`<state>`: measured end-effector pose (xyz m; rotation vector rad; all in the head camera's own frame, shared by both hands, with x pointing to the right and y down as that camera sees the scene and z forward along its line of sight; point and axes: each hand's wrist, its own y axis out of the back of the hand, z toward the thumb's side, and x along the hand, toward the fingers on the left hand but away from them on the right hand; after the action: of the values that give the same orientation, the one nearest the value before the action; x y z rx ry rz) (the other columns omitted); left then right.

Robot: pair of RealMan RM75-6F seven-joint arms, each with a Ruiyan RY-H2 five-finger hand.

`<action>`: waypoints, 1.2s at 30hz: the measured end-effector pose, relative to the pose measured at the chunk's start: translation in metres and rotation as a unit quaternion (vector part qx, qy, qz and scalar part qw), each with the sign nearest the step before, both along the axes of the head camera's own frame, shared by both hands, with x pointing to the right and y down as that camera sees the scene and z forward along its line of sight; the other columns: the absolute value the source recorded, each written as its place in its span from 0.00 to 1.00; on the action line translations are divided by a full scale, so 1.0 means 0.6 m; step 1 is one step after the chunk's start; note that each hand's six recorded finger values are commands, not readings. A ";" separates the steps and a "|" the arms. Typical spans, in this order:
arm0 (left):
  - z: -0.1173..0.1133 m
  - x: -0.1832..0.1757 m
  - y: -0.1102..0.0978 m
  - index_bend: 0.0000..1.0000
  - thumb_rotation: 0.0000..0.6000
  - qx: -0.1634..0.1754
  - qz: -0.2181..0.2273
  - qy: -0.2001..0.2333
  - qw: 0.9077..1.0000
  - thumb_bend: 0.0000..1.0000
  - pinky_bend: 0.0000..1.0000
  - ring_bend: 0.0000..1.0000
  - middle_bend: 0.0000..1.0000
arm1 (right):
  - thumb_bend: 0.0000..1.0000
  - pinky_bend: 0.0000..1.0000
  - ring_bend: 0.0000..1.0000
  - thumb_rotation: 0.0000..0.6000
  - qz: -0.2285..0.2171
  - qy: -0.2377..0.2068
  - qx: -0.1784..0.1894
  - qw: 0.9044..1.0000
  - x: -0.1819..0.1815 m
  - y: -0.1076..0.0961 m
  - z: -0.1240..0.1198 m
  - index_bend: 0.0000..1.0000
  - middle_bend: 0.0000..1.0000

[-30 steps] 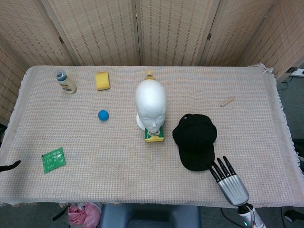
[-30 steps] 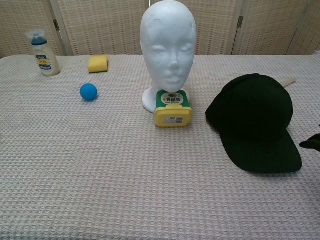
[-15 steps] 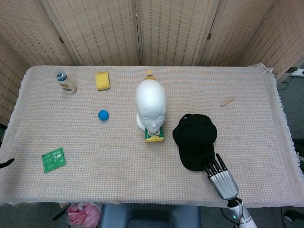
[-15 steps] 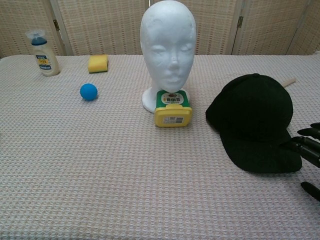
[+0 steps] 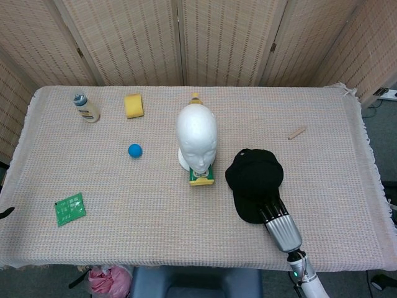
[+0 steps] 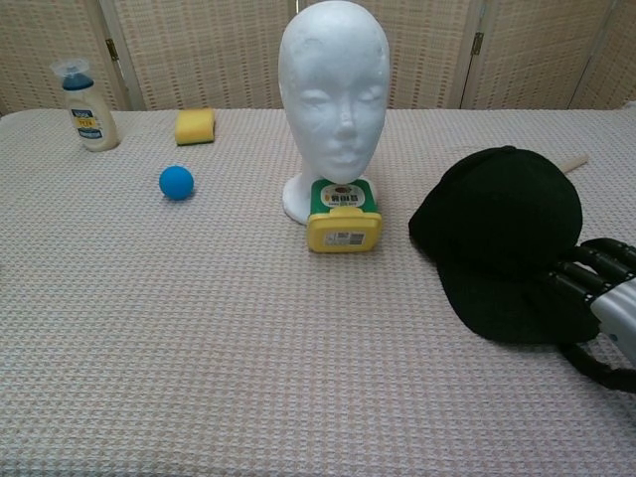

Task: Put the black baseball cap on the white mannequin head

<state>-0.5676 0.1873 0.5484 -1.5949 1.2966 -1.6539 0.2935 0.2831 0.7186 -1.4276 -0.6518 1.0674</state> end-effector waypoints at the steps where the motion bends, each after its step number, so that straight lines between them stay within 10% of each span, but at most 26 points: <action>1: 0.000 -0.001 0.000 0.00 1.00 0.000 0.000 0.000 1.000 0.13 0.12 0.00 0.00 | 0.26 0.21 0.23 1.00 0.001 -0.001 0.000 1.000 -0.002 -0.001 0.001 0.29 0.32; 14: -0.010 -0.002 0.002 0.00 1.00 0.011 0.007 -0.002 1.000 0.13 0.12 0.00 0.00 | 0.32 0.57 0.43 1.00 0.005 -0.015 0.033 0.999 -0.020 -0.029 -0.005 0.56 0.49; 36: -0.021 -0.002 0.008 0.00 1.00 0.025 0.015 -0.010 1.000 0.13 0.12 0.00 0.00 | 0.60 0.87 0.67 1.00 0.052 -0.039 0.149 0.987 0.009 -0.146 -0.063 0.80 0.67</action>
<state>-0.5687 0.1923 0.5355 -1.5571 1.2866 -1.6026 0.2989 0.1954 0.6810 -1.1894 -0.9114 0.9524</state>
